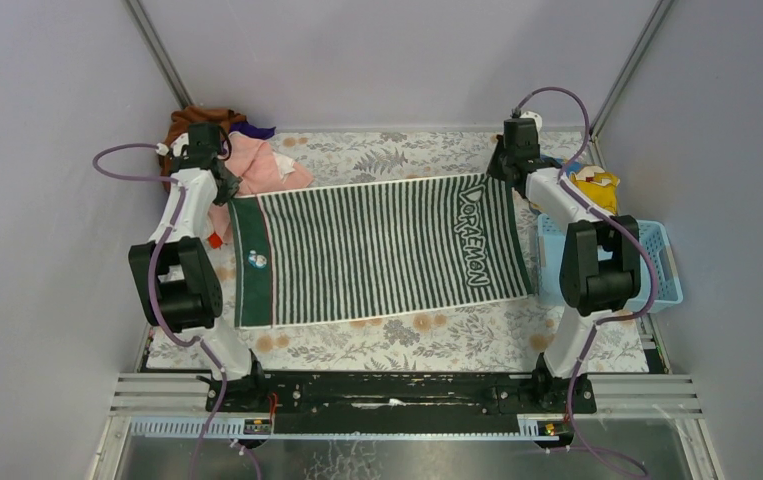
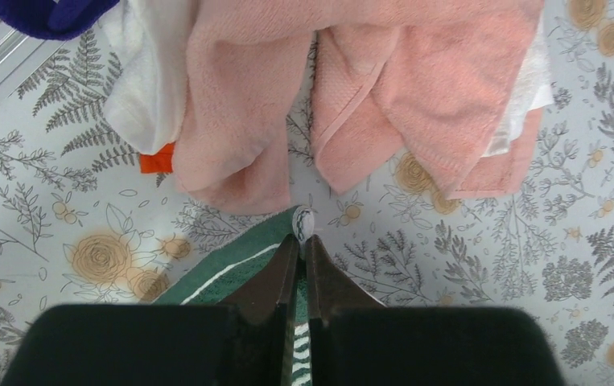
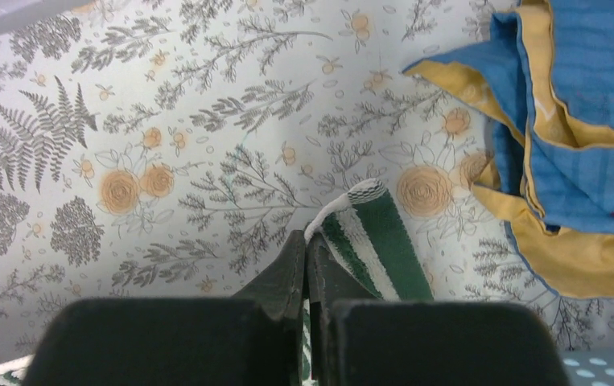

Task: Roll the towels
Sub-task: Fold the towel at the center of the board.

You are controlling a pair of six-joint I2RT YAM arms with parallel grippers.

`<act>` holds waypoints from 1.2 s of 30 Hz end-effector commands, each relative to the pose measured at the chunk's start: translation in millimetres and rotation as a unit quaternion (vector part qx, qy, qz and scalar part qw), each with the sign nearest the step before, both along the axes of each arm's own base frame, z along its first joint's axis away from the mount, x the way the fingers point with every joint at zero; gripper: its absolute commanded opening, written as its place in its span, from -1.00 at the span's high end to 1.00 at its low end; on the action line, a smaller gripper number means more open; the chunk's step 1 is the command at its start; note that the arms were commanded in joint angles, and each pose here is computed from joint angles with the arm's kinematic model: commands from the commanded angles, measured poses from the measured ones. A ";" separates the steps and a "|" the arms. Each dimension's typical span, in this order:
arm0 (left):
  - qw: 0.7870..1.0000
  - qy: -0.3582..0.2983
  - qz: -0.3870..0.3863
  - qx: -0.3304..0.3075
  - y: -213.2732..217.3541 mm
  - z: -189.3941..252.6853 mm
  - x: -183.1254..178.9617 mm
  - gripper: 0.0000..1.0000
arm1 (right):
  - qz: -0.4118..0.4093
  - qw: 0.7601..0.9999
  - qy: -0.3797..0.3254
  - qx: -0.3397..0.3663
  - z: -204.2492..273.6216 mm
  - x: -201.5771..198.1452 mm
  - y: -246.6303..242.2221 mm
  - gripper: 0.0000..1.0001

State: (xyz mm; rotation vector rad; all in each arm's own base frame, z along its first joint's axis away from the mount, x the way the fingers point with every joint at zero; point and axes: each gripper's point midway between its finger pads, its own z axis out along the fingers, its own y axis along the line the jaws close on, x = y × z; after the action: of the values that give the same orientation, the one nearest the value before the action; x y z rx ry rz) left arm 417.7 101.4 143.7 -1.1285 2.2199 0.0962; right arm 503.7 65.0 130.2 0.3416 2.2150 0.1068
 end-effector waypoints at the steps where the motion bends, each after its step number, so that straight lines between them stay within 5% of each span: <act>1: 0.999 -0.040 0.013 0.024 19.0 22.6 19.5 1.00 | -0.019 0.998 -0.051 -0.022 30.4 26.2 -15.4 1.00; 16: 0.999 -0.050 0.012 0.010 15.2 13.6 25.2 1.00 | -0.023 0.997 -0.063 -0.023 37.7 24.7 -18.0 1.00; 28: 0.997 -0.073 0.007 -0.001 16.8 27.4 60.9 1.00 | -0.022 0.994 -0.101 -0.034 60.8 67.8 -15.6 1.00; 36: 0.998 -0.053 0.006 -0.019 6.3 9.0 34.9 1.00 | -0.018 0.997 -0.068 -0.037 41.7 42.6 -17.8 1.00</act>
State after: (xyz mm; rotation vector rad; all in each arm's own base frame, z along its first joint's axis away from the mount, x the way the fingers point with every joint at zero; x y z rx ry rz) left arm 463.3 101.3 150.2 -1.1147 2.1730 0.0033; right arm 555.1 66.2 156.1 0.3057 2.1128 0.0844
